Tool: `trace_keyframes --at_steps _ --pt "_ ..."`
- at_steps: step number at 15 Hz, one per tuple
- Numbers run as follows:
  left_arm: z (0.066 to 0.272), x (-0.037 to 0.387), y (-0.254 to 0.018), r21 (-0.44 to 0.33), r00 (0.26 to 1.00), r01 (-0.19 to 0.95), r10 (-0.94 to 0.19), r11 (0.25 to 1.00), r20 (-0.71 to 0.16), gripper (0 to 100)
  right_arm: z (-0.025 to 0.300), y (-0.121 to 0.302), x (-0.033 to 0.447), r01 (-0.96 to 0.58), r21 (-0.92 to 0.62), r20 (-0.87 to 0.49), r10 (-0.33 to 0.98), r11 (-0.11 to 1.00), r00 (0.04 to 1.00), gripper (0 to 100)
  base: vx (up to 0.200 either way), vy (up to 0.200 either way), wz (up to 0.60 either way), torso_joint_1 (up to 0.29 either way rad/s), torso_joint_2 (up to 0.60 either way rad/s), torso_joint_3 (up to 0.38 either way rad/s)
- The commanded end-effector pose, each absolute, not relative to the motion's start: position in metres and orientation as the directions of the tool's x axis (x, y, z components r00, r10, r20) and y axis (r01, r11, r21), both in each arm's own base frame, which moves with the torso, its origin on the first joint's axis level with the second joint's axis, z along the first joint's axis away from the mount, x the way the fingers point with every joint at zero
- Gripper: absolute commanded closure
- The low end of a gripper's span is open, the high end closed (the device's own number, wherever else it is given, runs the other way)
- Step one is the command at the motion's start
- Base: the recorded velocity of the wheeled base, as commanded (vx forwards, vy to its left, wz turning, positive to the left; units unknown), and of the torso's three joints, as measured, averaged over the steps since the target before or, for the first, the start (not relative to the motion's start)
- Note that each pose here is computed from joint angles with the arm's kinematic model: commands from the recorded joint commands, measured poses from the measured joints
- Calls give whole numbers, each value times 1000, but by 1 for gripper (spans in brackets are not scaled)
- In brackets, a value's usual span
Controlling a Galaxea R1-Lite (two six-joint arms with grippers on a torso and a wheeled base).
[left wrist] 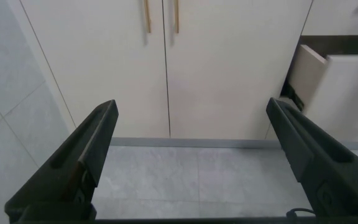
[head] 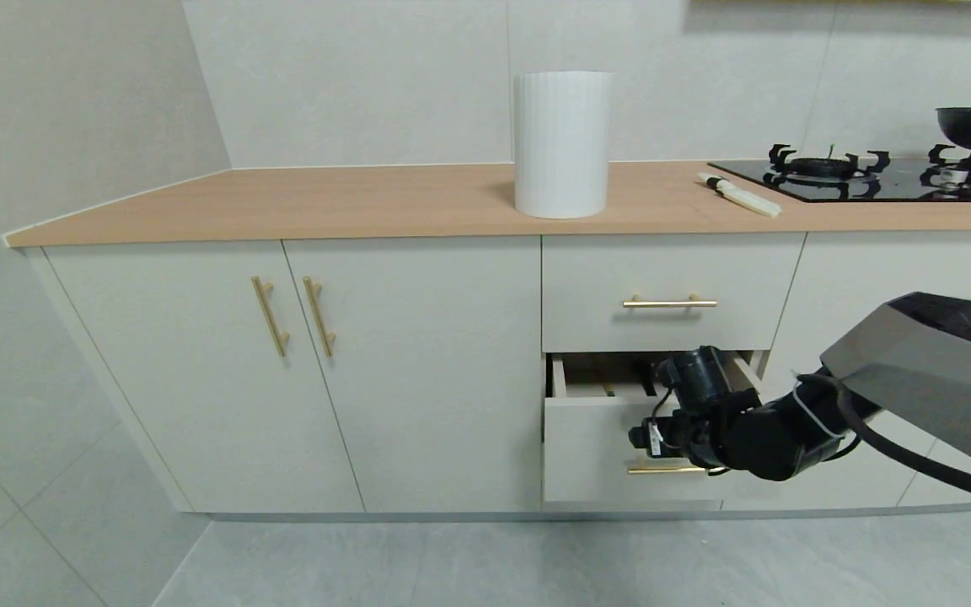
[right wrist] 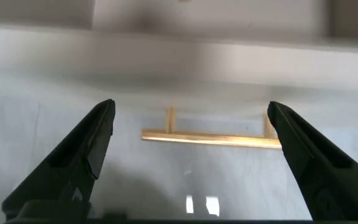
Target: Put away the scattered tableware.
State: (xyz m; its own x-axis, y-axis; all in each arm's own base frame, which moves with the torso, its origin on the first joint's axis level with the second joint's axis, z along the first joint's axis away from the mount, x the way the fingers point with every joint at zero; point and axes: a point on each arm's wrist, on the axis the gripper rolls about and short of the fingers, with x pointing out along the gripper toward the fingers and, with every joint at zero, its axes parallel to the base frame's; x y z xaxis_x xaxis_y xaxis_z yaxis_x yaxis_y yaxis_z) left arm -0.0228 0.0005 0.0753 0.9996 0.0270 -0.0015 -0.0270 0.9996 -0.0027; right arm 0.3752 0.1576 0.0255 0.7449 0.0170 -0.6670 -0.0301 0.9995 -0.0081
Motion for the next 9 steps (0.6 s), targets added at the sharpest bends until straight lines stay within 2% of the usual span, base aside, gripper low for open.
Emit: trace_keyframes --at_steps 1,6,9 --pt "75 -23 0 -3 1000 -28 28 1000 -2 0 15 153 386 -13 -17 -671 -2 1000 741 0 0 0 0 0 0 0" --pt "75 -23 0 -3 1000 -28 28 1000 -3 0 7 149 413 56 16 -625 -34 998 780 0 0 0 0 0 0 0" --pt "75 -23 0 -3 1000 -28 28 1000 -2 0 9 143 426 74 46 -549 -37 996 835 0 0 0 0 0 0 0"
